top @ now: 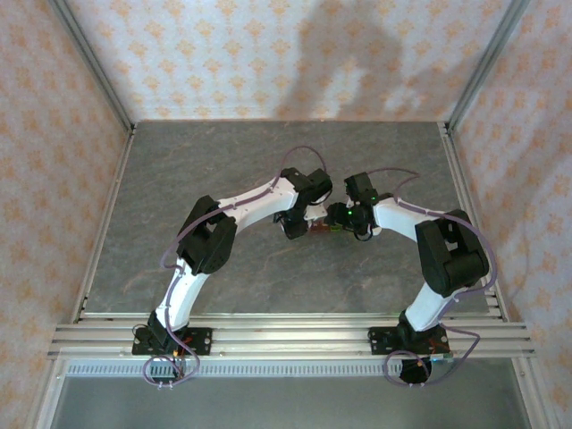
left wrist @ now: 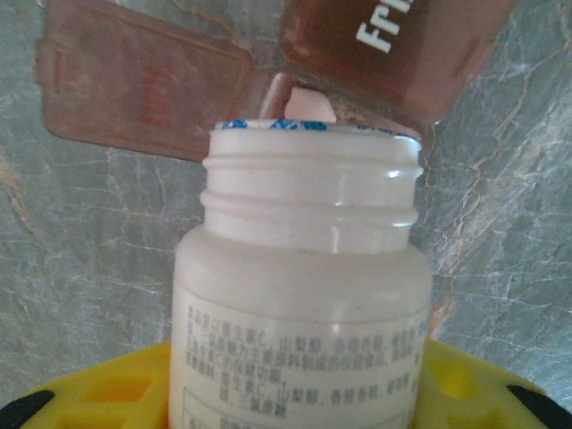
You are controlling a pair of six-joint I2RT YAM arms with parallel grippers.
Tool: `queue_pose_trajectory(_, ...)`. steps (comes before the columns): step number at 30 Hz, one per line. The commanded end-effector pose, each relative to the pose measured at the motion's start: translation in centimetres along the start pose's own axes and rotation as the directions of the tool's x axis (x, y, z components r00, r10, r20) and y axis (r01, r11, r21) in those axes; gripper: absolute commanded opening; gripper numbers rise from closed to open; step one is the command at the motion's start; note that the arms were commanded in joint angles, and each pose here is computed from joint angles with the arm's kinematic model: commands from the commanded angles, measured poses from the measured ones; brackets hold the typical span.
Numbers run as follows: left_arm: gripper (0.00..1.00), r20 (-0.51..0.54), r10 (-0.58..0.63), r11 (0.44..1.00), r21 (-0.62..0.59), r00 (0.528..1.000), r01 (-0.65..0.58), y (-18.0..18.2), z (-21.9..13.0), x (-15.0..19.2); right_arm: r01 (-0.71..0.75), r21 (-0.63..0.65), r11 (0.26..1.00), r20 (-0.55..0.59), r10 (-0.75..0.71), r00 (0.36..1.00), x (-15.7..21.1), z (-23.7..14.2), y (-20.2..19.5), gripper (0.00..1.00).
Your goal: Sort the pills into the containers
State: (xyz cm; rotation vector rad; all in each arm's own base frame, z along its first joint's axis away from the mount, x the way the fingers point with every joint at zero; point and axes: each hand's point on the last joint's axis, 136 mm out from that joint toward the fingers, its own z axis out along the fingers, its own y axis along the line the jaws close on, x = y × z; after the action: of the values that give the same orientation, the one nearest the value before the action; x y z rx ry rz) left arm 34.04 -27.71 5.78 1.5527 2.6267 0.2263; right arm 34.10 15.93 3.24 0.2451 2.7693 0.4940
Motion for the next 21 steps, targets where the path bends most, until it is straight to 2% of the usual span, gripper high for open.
queue_pose_trajectory(1, 0.0, -0.023, 0.03, 0.999, -0.03, 0.999, -0.031, 0.5, -0.7, 0.3, 0.002, 0.017, 1.0, -0.021, -0.002, 1.0, 0.3, 0.5, 0.0, 0.7)
queue_pose_trajectory(21, 0.0, -0.09, 0.08, 0.993, -0.075, 0.993, -0.087, 0.2, 0.7, 0.3, 0.002, 0.014, 1.0, -0.022, -0.001, 1.0, 0.4, 0.5, 0.0, 0.7)
